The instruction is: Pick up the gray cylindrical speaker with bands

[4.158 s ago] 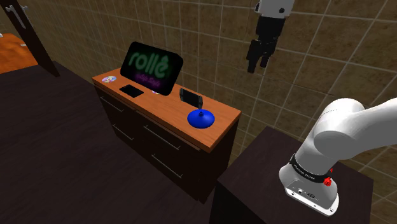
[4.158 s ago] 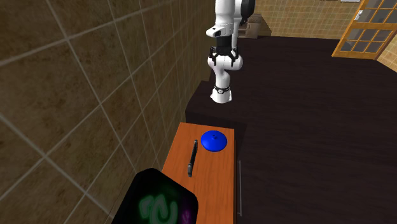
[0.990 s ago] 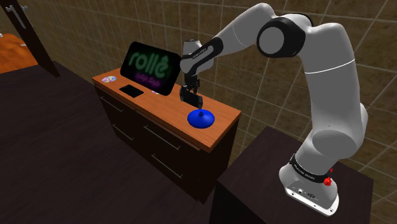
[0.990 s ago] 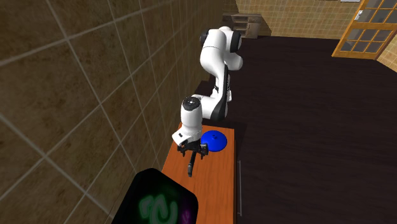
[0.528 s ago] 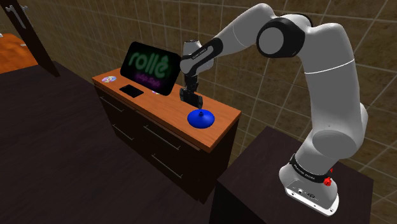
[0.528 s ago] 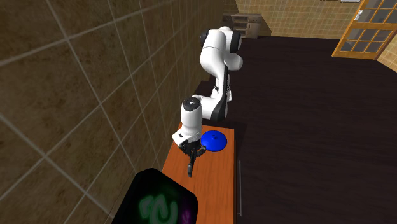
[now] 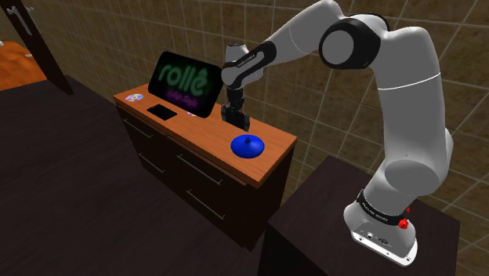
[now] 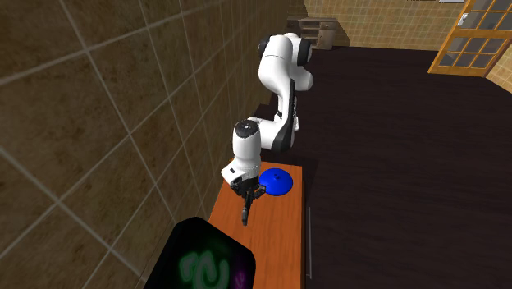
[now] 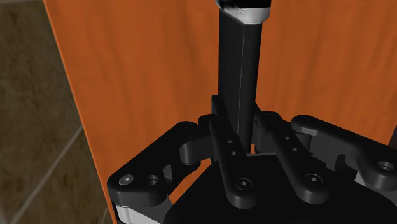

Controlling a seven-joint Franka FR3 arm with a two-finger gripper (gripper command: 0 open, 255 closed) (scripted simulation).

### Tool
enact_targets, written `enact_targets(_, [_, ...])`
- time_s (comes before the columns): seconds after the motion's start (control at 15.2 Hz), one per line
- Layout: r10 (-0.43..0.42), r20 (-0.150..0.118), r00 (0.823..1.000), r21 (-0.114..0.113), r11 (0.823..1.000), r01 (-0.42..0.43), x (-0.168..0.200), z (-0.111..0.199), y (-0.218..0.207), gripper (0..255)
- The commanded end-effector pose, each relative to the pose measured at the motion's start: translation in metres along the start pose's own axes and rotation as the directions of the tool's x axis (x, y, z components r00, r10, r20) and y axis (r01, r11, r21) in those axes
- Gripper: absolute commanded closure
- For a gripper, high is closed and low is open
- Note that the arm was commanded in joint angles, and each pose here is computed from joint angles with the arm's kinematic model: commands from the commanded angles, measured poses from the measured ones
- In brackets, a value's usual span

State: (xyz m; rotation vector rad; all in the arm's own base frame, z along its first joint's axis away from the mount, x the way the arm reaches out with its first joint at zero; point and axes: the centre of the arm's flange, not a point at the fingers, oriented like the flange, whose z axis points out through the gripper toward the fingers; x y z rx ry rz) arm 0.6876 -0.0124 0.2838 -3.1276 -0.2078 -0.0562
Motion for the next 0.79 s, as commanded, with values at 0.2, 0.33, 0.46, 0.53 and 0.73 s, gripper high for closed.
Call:
enact_targets(0.2, [0.0, 0.0, 1.0, 0.0, 1.0, 0.0, 0.0, -0.026, 0.0, 255])
enact_targets(0.33, [0.0, 0.0, 1.0, 0.0, 1.0, 0.0, 0.001, -0.037, 0.0, 255])
enact_targets(0.46, [0.0, 0.0, 1.0, 0.0, 1.0, 0.0, 0.001, -0.047, 0.0, 255])
enact_targets(0.53, [0.0, 0.0, 1.0, 0.0, 1.0, 0.0, 0.001, -0.053, 0.0, 255])
enact_targets(0.73, [0.0, 0.0, 1.0, 0.0, 1.0, 0.0, 0.002, -0.059, 0.0, 255])
